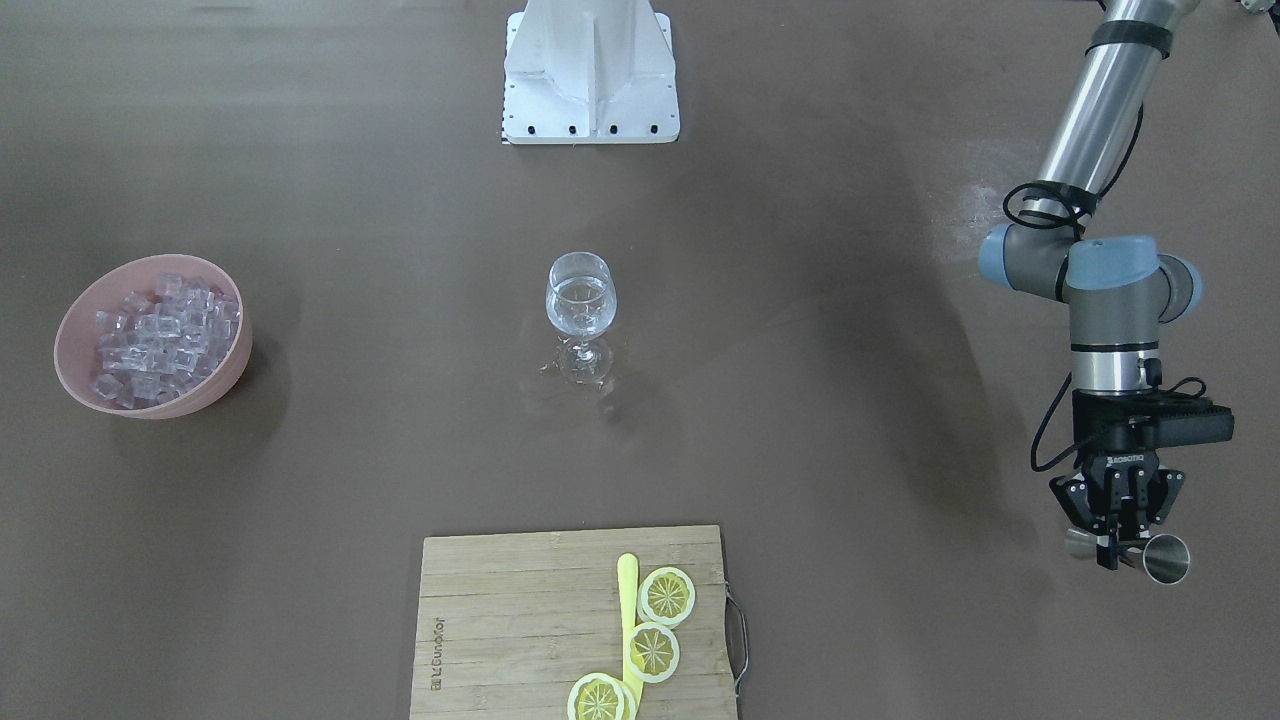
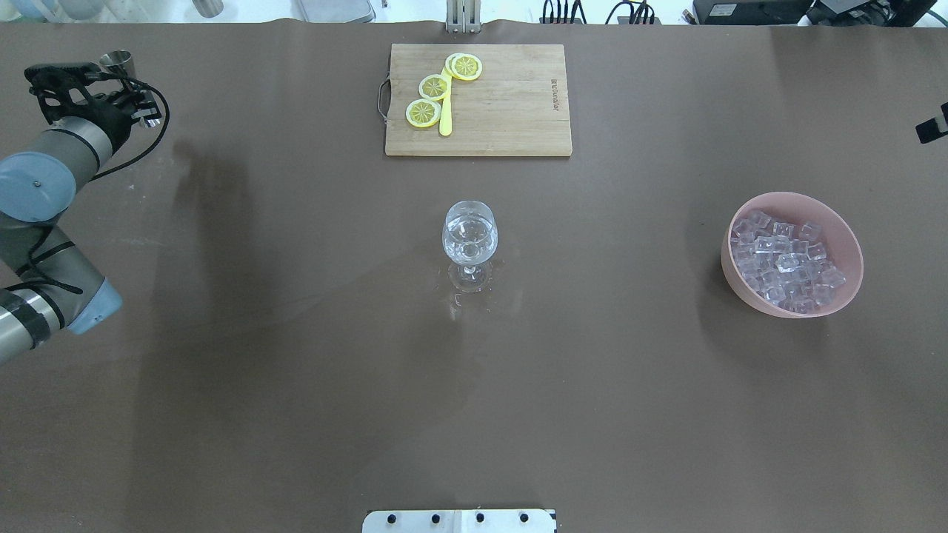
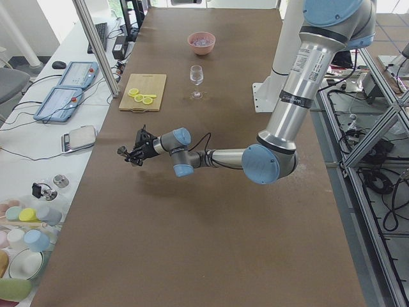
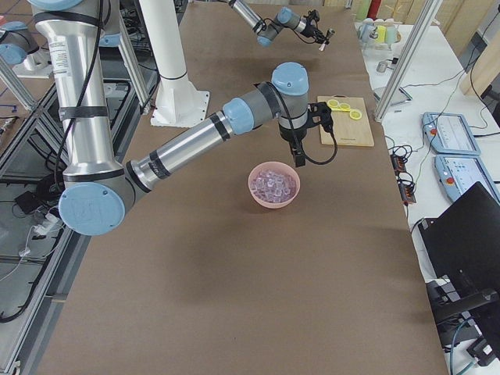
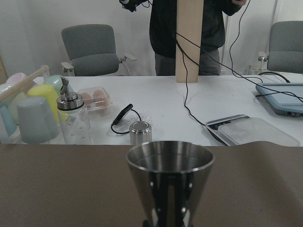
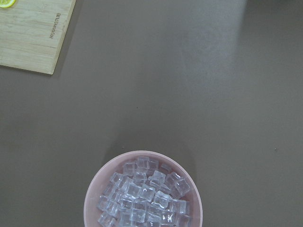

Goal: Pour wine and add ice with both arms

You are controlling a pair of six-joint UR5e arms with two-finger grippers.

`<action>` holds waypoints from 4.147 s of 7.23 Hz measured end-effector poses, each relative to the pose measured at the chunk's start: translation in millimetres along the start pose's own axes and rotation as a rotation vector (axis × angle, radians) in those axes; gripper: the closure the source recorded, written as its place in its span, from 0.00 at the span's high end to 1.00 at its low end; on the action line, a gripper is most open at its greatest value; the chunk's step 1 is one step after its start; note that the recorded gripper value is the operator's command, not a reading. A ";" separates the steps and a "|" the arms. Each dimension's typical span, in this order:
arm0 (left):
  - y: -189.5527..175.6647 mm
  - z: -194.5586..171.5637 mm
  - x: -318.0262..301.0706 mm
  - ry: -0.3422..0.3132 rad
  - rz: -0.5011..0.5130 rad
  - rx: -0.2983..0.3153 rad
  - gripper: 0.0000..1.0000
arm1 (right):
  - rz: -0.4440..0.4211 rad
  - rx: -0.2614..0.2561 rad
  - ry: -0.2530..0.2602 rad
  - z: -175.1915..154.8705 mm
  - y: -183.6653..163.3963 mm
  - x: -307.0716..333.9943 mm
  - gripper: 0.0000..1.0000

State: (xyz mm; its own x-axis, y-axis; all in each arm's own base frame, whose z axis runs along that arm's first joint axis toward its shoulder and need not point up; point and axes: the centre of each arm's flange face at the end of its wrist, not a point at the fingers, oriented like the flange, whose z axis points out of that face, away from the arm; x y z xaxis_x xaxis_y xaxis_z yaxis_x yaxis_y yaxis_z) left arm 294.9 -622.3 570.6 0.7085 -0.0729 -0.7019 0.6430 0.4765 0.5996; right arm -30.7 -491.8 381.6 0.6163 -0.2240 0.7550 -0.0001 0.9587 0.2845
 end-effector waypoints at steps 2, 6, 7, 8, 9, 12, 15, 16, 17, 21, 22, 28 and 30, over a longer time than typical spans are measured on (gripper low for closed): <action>3.4 2.4 -6.3 0.002 0.001 -0.027 0.16 | -0.003 -0.001 0.001 1.1 -0.5 -1.5 1.00; 4.7 3.1 -7.2 0.005 0.007 -0.040 0.46 | -0.003 -0.002 0.001 1.6 -0.1 -1.5 1.00; 4.2 3.2 -6.2 0.007 0.007 -0.040 0.47 | -0.003 -0.003 0.001 1.7 -0.1 -1.4 1.00; 3.6 3.3 -5.3 0.008 0.005 -0.039 0.48 | -0.002 -0.003 0.001 2.1 0.0 -0.9 1.00; 3.3 3.3 -5.0 0.009 0.003 -0.038 0.50 | -0.001 -0.004 0.001 2.3 0.2 -0.6 1.00; -0.3 1.3 -1.1 0.019 -0.002 -0.031 0.99 | -0.001 -0.003 0.001 1.9 0.5 -1.0 1.00; -4.2 -18.7 -6.9 0.058 0.002 -0.043 0.99 | -0.001 -0.002 0.000 1.0 0.7 -2.1 1.00; 0.9 -34.9 -22.8 0.068 0.017 -0.060 0.99 | -0.002 -0.001 -0.001 0.8 0.7 -2.3 1.00; 7.2 -57.9 -42.1 0.087 0.028 -0.090 0.99 | -0.001 -0.003 -0.001 1.8 0.7 -3.3 1.00; -68.3 -108.3 -132.0 0.208 0.025 -0.377 0.99 | 0.089 -0.059 0.111 56.0 5.8 -29.9 1.00; -99.3 -116.0 -149.1 0.223 0.040 -0.467 0.99 | 0.105 -0.089 0.145 79.3 10.0 -34.3 1.00; -149.9 -179.0 -151.6 0.286 0.231 -0.752 0.99 | 0.122 -0.253 0.159 200.7 33.5 -64.0 0.79; -152.0 -182.4 -156.0 0.284 0.233 -0.747 0.99 | 0.100 -0.259 0.146 222.3 36.9 -62.9 0.55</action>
State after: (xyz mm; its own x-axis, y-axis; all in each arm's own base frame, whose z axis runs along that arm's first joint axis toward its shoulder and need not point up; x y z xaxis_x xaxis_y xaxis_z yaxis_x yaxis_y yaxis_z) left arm 33.6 -523.6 518.8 0.6347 0.2755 -0.7220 0.0558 0.9155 0.3984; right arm -244.6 -481.3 475.9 0.7296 -0.1164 0.6739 0.1223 0.9917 0.0389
